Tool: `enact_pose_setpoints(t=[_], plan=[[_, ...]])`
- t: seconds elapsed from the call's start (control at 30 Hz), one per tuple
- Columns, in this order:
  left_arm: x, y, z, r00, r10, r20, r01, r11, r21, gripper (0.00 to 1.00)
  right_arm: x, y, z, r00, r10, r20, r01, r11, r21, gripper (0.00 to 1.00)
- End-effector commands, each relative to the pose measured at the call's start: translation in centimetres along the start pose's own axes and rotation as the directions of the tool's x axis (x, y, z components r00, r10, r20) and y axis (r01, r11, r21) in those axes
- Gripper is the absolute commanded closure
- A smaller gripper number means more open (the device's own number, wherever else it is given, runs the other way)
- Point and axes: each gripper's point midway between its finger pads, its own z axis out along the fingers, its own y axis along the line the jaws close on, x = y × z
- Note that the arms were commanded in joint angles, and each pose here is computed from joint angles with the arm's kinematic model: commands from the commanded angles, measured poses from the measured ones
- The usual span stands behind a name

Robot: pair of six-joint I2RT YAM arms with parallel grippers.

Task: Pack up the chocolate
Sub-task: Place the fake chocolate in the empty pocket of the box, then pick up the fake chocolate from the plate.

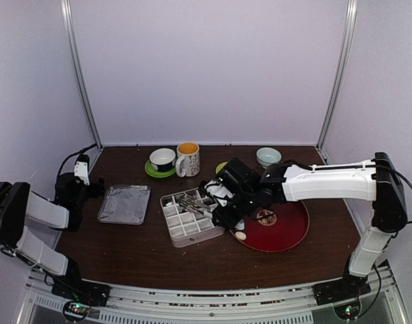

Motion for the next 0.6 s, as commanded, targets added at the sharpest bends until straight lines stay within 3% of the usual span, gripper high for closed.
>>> enact_pose_setpoints(t=[0.0,0.3,0.57], plan=[[-1.8,0.4,0.4,0.998,-0.014,0.057,0.015,1.0,-0.009,0.02,-2.8,-0.1,-1.7,0.995,-0.005,0.096,0.003,1.0,0.024,0.64],[-1.8,0.5,0.4,0.998,-0.016,0.058,0.017,1.0,-0.01,0.02,-2.5,-3.6,-5.6,0.979,0.055,0.198,-0.082,0.988,0.131,0.64],[-1.8,0.4,0.4,0.998,-0.015,0.058,0.016,1.0,-0.009,0.02,3.1,-5.2,-8.7,0.988,0.129,0.081,-0.14,0.979,0.15,0.64]])
